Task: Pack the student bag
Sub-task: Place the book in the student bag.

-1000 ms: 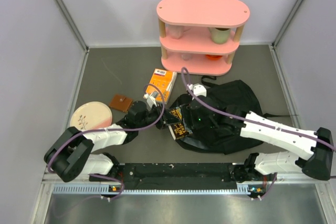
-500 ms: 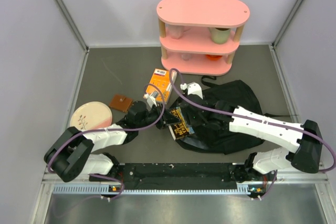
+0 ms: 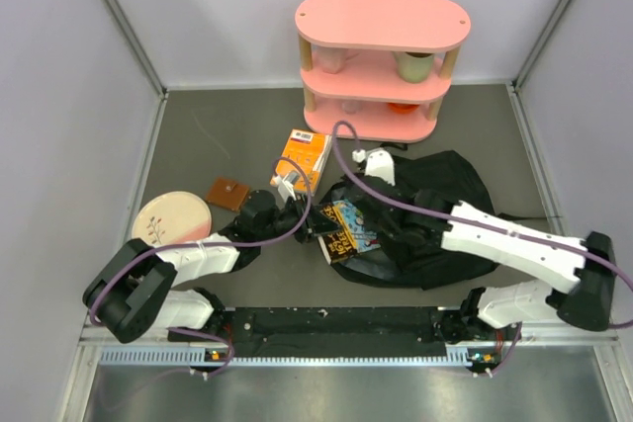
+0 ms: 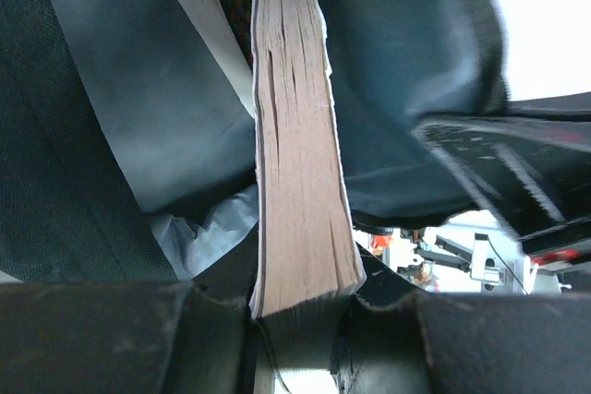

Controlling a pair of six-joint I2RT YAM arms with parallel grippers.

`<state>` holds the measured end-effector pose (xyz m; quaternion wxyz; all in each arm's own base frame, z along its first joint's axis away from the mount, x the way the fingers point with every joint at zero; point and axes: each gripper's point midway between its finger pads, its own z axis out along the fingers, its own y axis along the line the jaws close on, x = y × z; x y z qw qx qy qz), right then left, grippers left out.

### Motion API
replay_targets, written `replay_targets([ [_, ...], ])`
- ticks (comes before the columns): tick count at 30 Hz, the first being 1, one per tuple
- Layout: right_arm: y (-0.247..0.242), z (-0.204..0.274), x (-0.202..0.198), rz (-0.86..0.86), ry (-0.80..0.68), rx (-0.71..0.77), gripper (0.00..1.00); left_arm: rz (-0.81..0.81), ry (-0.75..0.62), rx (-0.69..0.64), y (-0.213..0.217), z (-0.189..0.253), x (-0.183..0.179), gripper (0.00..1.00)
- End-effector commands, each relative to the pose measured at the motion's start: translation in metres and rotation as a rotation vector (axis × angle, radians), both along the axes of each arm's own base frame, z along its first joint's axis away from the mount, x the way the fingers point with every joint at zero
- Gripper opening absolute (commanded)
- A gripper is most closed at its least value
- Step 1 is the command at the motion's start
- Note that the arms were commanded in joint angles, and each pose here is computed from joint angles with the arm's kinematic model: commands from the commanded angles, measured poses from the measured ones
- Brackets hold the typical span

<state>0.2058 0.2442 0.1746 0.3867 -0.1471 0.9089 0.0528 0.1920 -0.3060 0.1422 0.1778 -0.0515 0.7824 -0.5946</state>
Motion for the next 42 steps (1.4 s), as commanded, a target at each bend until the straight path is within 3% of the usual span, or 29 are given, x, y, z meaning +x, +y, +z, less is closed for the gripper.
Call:
replay_targets([
  [1,-0.009,0.078,0.007,-0.089,-0.171,0.251,0.00,-0.024,-0.109,-0.125,-0.006,0.038,0.000,0.00],
  [6,-0.003,0.110,0.003,-0.061,-0.238,0.460,0.00,-0.032,-0.083,-0.145,-0.009,0.035,-0.001,0.00],
  [9,0.001,0.114,0.002,-0.051,-0.245,0.489,0.00,-0.035,-0.054,-0.161,-0.013,0.034,0.001,0.00],
  [15,0.019,0.119,-0.005,0.004,-0.271,0.488,0.00,-0.037,-0.029,-0.130,-0.027,0.028,0.006,0.00],
  [23,0.040,0.117,-0.012,0.034,-0.284,0.484,0.00,-0.046,-0.044,-0.256,-0.069,0.047,0.013,0.00],
  [40,0.038,0.127,-0.015,0.009,-0.291,0.536,0.00,0.084,0.017,-0.181,-0.149,-0.017,0.034,0.00],
  [42,0.037,0.128,-0.015,0.009,-0.292,0.539,0.00,0.104,0.008,-0.161,-0.151,-0.023,0.035,0.04],
])
